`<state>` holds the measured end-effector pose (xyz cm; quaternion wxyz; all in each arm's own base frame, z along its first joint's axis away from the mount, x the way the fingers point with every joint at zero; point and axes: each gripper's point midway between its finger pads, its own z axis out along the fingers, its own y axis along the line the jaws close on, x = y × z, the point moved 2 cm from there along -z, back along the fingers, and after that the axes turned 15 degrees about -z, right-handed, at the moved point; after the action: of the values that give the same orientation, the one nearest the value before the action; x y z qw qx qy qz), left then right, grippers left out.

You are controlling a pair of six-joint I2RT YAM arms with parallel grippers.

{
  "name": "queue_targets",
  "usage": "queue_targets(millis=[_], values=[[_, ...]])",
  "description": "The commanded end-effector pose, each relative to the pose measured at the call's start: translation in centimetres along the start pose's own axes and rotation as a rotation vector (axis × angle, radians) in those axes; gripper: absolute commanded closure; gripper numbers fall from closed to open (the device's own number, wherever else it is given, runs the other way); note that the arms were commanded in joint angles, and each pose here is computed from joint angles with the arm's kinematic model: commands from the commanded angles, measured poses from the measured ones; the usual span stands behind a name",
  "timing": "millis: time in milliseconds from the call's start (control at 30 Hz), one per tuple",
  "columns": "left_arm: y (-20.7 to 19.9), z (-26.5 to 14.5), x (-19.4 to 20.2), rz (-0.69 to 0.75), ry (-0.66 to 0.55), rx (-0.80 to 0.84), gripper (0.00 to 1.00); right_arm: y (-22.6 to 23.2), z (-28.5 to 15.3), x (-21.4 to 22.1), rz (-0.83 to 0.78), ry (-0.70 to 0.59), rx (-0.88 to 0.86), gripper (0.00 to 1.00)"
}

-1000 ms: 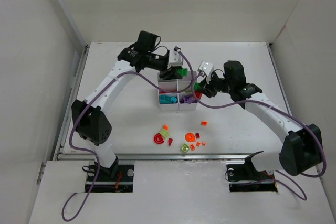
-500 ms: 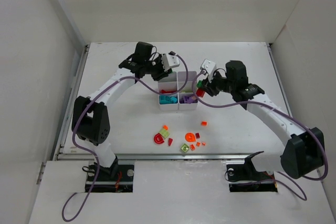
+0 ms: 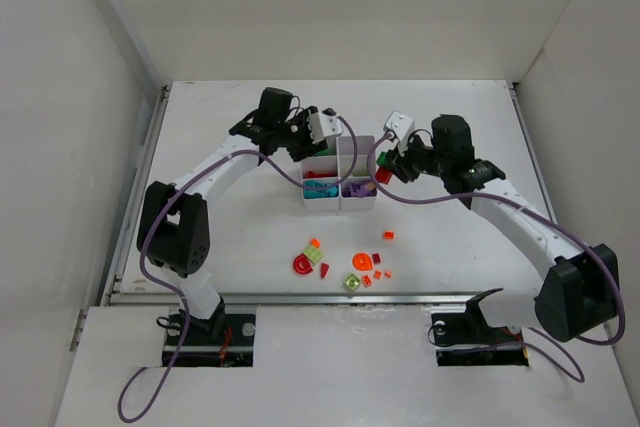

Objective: Sort the legos into containers by color

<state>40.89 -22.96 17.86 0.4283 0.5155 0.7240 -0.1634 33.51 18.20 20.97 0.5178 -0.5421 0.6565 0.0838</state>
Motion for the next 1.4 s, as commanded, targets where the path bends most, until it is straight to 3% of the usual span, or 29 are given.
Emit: queue_targets(millis=[0, 100, 300, 367, 567, 633, 833, 967, 1200, 1367], values=[[0.4, -0.4, -1.1, 0.039, -0.033, -0.017, 0.49, -1.5, -0.9, -1.8, -0.017, -0.046, 0.052, 1.00], [0.5, -0.6, -1.7, 0.040, -0.039, -0.011, 0.42, -1.4, -0.9, -1.8, -0.007, -0.046, 0.051, 1.00], [0.6, -2.5, -6.3, 0.042, -0.124, 0.040, 0.41, -1.9, -1.5, -3.2, -0.025, -0.086, 0.061, 1.00], [-1.1, -3.0, -7.4, 0.035, -0.151, 0.135, 0.41, -1.7, -1.8, -3.9, -0.074, -0.118, 0.042, 1.00], [-7.5, -4.9, -10.2, 0.299, -0.236, 0.400, 0.32, -0.7, -2.2, -6.2, -0.184, -0.214, -0.019, 1.00], [-10.0, -5.3, -10.7, 0.320, -0.260, 0.486, 0.32, -0.8, -2.2, -7.3, -0.207, -0.246, -0.032, 1.00], [-11.7, -5.6, -11.5, 0.328, -0.286, 0.569, 0.28, -0.6, -1.9, -10.1, -0.277, -0.307, -0.045, 1.00], [-13.0, -5.6, -12.6, 0.351, -0.315, 0.603, 0.28, -0.2, -1.3, -10.3, -0.287, -0.311, -0.065, 1.00], [-12.6, -5.4, -12.8, 0.338, -0.300, 0.587, 0.42, 1.0, -1.2, -10.9, -0.308, -0.329, -0.088, 1.00], [-12.4, -5.0, -12.6, 0.314, -0.297, 0.574, 0.41, 2.1, -1.2, -11.4, -0.317, -0.345, -0.113, 1.00]])
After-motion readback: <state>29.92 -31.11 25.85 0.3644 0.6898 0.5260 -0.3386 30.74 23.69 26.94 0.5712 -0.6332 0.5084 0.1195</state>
